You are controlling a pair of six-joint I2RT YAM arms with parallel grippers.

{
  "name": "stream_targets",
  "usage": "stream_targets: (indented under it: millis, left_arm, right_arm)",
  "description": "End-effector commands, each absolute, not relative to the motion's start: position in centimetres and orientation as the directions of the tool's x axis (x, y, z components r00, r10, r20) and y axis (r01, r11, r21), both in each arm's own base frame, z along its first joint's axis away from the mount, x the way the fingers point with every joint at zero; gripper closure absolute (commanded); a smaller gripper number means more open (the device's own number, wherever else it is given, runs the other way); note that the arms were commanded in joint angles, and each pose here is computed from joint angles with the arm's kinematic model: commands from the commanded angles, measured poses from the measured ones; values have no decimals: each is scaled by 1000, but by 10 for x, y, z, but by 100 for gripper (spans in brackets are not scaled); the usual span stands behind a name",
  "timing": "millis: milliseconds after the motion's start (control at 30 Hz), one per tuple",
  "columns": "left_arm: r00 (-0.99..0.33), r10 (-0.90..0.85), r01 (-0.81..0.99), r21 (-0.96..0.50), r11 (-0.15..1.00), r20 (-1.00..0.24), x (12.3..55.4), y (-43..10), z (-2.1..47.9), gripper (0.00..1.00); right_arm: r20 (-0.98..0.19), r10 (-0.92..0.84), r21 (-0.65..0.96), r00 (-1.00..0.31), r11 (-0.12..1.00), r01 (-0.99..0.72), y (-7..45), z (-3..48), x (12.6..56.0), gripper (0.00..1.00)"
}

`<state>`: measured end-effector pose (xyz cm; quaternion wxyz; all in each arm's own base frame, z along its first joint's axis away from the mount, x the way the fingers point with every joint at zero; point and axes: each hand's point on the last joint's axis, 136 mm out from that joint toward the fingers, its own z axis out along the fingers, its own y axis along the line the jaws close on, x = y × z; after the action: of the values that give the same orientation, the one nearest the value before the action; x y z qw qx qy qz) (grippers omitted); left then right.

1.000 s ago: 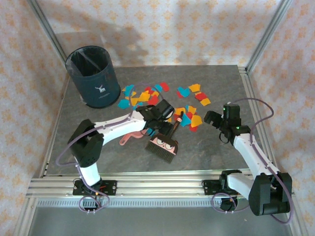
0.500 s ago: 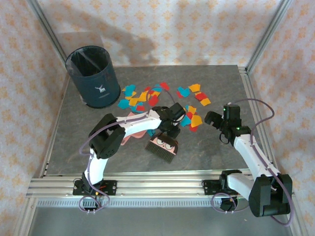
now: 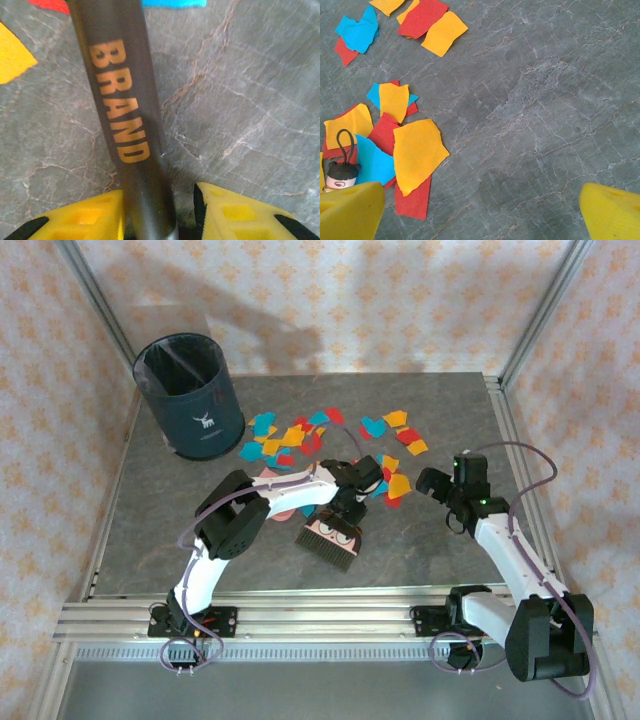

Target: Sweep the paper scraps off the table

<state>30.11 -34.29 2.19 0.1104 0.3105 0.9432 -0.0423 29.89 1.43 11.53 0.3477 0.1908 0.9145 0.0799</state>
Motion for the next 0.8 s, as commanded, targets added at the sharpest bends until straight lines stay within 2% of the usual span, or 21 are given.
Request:
stream_targets:
  millis: [0,200,400,600,767]
  left_arm:
    - [-773,603,610,30,792,-196,297,-339,17,62]
    - [-781,594,598,44,800,-195,298,-336,13,72]
    - [-773,576,595,11,803,-267,299,-342,27,78]
    - [-737,536,592,-11,806,-411,307,-344,59,79]
    - [-694,489,596,-40,802,-528,313,-342,87,79]
  right_arm:
    - [-602,419,264,-680,908,326,8,112,294,1]
    - [-592,427,277,-684,904,325,11,110,294,1]
    - [-580,441,323,-685,896,304,19,112,297,1]
    - [-541,429,445,-723,876,186,50,119,303,0]
    - [-494,404,577,-770,815,57,84,129,308,4]
